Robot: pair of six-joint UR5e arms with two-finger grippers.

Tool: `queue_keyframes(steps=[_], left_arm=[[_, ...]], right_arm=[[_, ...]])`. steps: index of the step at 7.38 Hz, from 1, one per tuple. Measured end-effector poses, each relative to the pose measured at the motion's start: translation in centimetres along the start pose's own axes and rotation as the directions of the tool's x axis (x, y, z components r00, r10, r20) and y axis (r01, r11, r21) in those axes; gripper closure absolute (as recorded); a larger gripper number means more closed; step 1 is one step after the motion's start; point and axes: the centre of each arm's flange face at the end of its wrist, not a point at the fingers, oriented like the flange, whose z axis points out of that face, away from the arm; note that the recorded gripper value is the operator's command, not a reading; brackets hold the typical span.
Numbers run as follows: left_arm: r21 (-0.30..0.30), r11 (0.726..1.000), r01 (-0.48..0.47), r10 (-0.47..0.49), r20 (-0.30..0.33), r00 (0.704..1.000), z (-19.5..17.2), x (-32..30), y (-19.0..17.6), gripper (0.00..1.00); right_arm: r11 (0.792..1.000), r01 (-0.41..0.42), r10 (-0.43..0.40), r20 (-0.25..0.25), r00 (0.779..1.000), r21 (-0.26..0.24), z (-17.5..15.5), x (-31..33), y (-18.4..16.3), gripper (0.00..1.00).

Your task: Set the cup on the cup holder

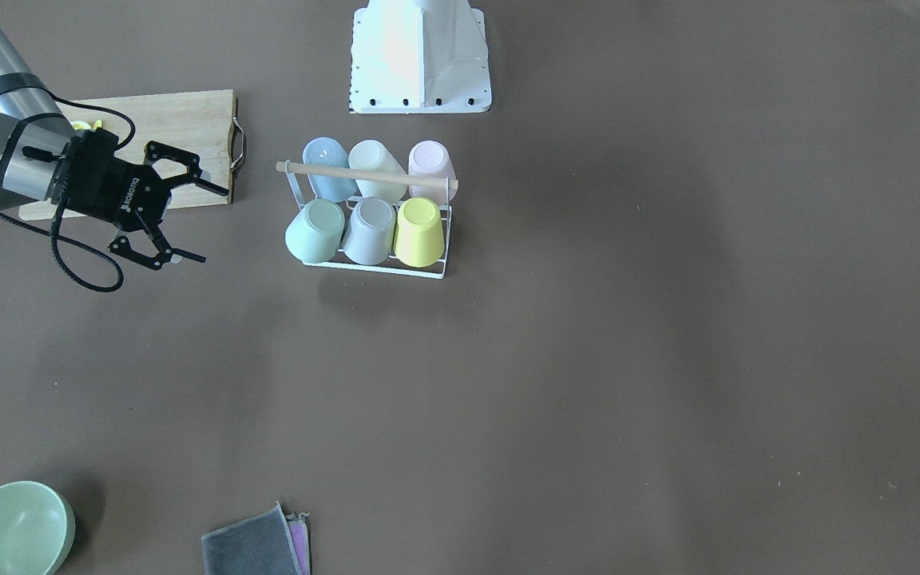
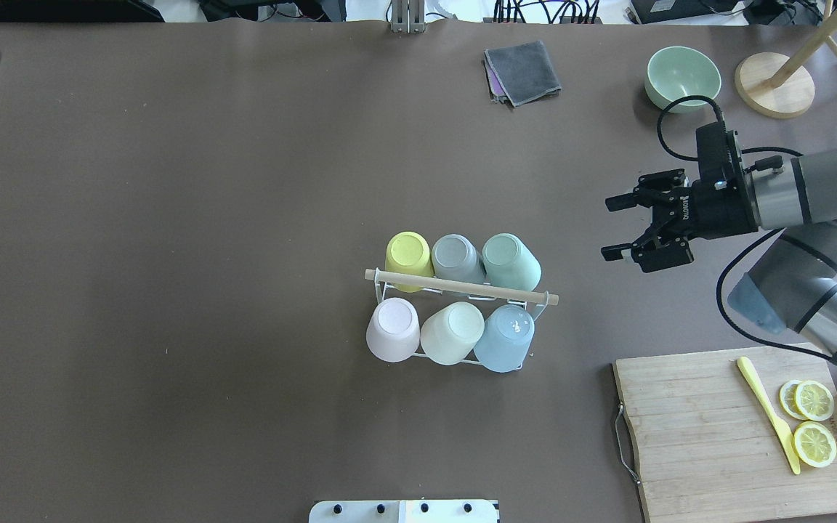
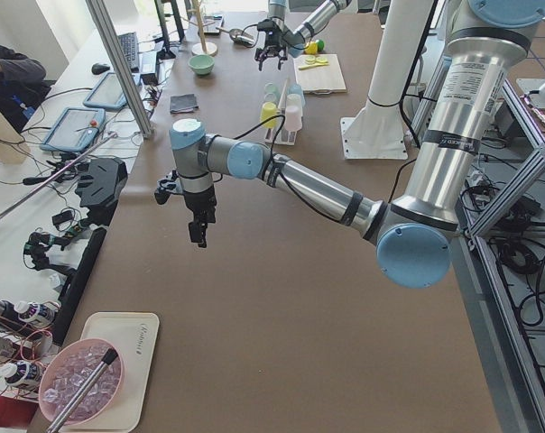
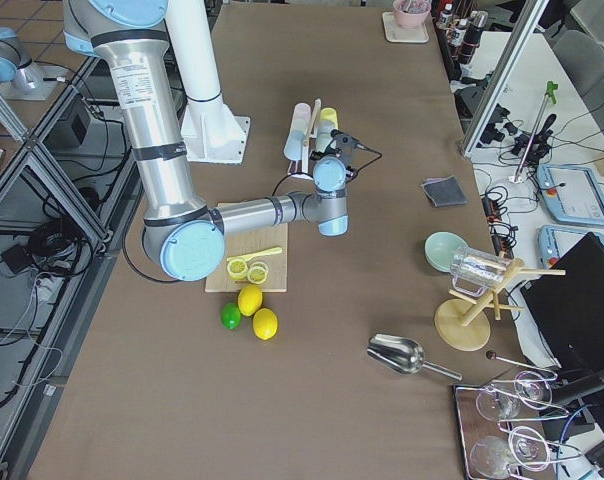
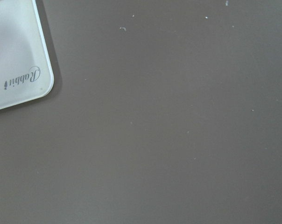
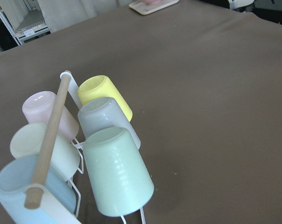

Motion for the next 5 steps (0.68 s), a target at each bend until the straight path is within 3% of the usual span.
queue_keyframes(steps=[2, 3, 5], left_arm=[[-0.016, 0.999, 0.039, -0.04, -0.06, 0.997, 2.0, -6.0, 2.3, 0.01], [-0.015, 0.999, 0.037, -0.038, -0.069, 0.997, 3.2, -8.5, 3.9, 0.01], [-0.028, 0.999, 0.031, -0.034, -0.108, 0.994, 4.7, -12.6, 5.9, 0.01]], right_arm=[[0.978, -0.166, 0.162, -0.046, 0.986, -0.123, -4.8, 5.0, 1.8, 0.0], [0.945, -0.279, 0.266, -0.094, 0.959, -0.169, -6.6, 7.0, 2.8, 0.0], [0.847, -0.491, 0.448, -0.226, 0.865, -0.203, -10.2, 10.3, 5.1, 0.0]])
